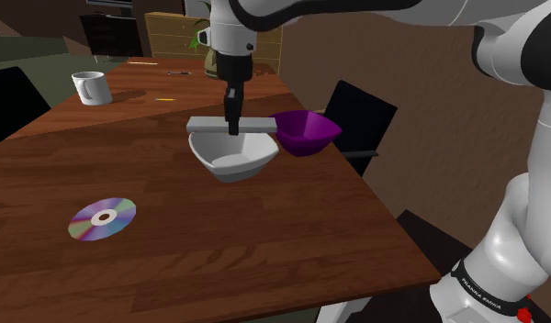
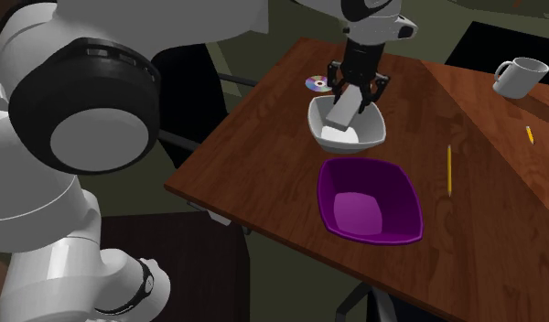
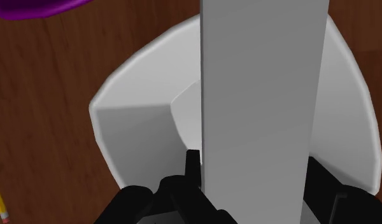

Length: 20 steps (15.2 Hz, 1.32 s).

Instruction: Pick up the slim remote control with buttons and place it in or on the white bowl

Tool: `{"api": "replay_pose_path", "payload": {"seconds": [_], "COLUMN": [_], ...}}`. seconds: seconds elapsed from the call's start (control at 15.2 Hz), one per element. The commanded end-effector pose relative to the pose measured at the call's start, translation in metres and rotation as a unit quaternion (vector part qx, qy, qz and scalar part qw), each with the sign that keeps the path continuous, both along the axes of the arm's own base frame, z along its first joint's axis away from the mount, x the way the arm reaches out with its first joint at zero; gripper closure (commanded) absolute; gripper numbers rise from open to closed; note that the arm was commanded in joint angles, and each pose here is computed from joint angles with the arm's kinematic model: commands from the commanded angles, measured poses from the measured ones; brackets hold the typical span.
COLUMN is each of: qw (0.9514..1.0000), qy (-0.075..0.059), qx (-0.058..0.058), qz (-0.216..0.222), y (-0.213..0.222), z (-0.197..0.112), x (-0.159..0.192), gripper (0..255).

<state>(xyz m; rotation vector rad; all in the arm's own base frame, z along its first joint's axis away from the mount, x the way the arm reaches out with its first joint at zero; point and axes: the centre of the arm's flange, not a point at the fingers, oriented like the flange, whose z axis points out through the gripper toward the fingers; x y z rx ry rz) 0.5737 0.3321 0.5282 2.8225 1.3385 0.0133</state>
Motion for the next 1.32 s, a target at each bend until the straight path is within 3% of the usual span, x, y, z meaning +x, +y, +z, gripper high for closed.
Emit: {"api": "replay_pose_path", "payload": {"seconds": [0.0, 0.33, 0.79, 0.86, 1.19, 1.25], "qw": [1.0000, 1.0000, 1.0000, 1.0000, 1.0000, 1.0000], "qy": [0.000, 0.000, 0.000, 0.000, 0.000, 0.000], "qx": [0.000, 0.000, 0.000, 0.000, 0.000, 0.000], "qz": [0.000, 0.000, 0.000, 0.000, 0.000, 0.000], "y": [-0.001, -0.001, -0.001, -0.001, -0.001, -0.001], "z": [-0.011, -0.034, -0.034, -0.034, -0.034, -0.021], "x": [0.001, 0.001, 0.001, 0.001, 0.001, 0.001], "gripper": [255, 255, 255, 0, 0, 0]}}
